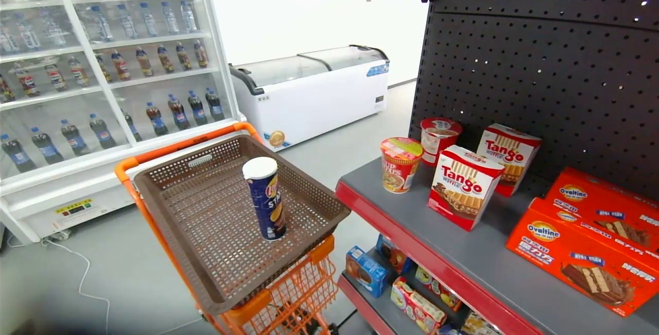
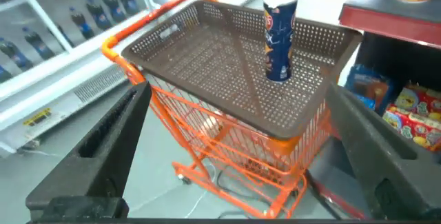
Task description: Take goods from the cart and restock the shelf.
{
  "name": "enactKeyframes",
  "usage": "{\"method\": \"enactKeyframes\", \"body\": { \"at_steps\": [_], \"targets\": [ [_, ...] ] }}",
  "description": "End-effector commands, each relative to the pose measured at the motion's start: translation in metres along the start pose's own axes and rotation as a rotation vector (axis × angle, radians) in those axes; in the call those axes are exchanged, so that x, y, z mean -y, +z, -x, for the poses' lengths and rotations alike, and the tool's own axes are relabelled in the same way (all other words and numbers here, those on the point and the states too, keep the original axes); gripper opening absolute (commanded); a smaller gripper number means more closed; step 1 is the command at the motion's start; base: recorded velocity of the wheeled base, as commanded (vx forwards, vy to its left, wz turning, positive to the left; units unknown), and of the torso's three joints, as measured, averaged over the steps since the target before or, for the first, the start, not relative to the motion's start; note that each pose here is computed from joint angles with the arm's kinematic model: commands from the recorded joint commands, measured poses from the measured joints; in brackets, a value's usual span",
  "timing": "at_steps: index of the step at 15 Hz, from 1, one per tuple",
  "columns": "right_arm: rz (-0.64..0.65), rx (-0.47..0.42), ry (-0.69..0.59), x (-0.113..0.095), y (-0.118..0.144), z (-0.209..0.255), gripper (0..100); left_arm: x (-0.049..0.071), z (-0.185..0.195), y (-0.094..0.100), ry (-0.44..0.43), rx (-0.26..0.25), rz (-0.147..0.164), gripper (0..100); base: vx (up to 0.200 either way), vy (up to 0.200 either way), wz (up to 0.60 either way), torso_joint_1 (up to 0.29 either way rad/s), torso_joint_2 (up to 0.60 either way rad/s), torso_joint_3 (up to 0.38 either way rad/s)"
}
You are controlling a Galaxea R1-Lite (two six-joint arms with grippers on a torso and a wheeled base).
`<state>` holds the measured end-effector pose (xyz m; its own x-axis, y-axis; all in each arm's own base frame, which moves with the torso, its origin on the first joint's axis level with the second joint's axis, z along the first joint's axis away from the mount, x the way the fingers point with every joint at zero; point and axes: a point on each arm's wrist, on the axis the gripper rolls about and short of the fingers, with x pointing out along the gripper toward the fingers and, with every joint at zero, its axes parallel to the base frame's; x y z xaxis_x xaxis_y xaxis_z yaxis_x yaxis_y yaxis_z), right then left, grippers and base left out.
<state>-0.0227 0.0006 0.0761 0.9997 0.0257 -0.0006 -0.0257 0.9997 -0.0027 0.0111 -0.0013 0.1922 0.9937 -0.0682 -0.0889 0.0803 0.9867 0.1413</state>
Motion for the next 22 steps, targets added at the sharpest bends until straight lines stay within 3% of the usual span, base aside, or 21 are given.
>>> {"method": "enactKeyframes", "body": {
  "at_steps": [1, 2, 4, 6, 9, 13, 15, 19, 22],
  "targets": [
    [0.000, -0.001, 0.000, 0.000, 0.000, 0.000, 100, -0.009, -0.103, 0.051, -0.062, -0.189, 0.005, 100, 0.000, 0.000, 0.00, 0.000, 0.00, 0.000],
    [0.000, -0.001, 0.000, 0.000, 0.000, 0.000, 100, -0.009, -0.136, 0.051, -0.099, -0.178, 0.026, 100, 0.000, 0.000, 0.00, 0.000, 0.00, 0.000],
    [0.000, -0.002, 0.000, 0.000, 0.000, 0.000, 100, -0.008, -0.168, 0.049, -0.172, -0.164, 0.030, 100, 0.000, 0.000, 0.00, 0.000, 0.00, 0.000],
    [0.000, -0.002, 0.000, 0.000, 0.000, 0.000, 100, -0.006, -0.204, 0.026, -0.207, -0.262, 0.049, 100, 0.000, 0.000, 0.00, 0.000, 0.00, 0.000],
    [0.000, -0.001, 0.000, 0.000, 0.000, 0.000, 100, -0.001, -0.242, -0.002, -0.324, -0.288, 0.075, 100, 0.000, 0.000, 0.00, 0.000, 0.00, 0.000],
    [0.000, -0.001, 0.000, 0.000, 0.000, 0.000, 100, 0.004, -0.281, -0.033, -0.337, -0.290, 0.069, 100, 0.000, 0.000, 0.00, 0.000, 0.00, 0.000],
    [0.000, -0.002, 0.000, 0.000, 0.000, 0.000, 100, 0.012, -0.296, -0.047, -0.357, -0.289, 0.060, 100, 0.000, 0.000, 0.00, 0.000, 0.00, 0.000],
    [0.000, -0.001, 0.000, 0.000, 0.000, 0.000, 100, 0.036, -0.318, -0.058, -0.350, -0.293, 0.039, 100, 0.000, 0.000, 0.00, 0.000, 0.00, 0.000],
    [0.000, -0.001, 0.002, 0.000, 0.000, 0.000, 100, 0.043, -0.331, -0.066, -0.309, -0.308, 0.025, 100, 0.000, 0.000, 0.00, 0.000, 0.00, 0.000]
  ]
}}
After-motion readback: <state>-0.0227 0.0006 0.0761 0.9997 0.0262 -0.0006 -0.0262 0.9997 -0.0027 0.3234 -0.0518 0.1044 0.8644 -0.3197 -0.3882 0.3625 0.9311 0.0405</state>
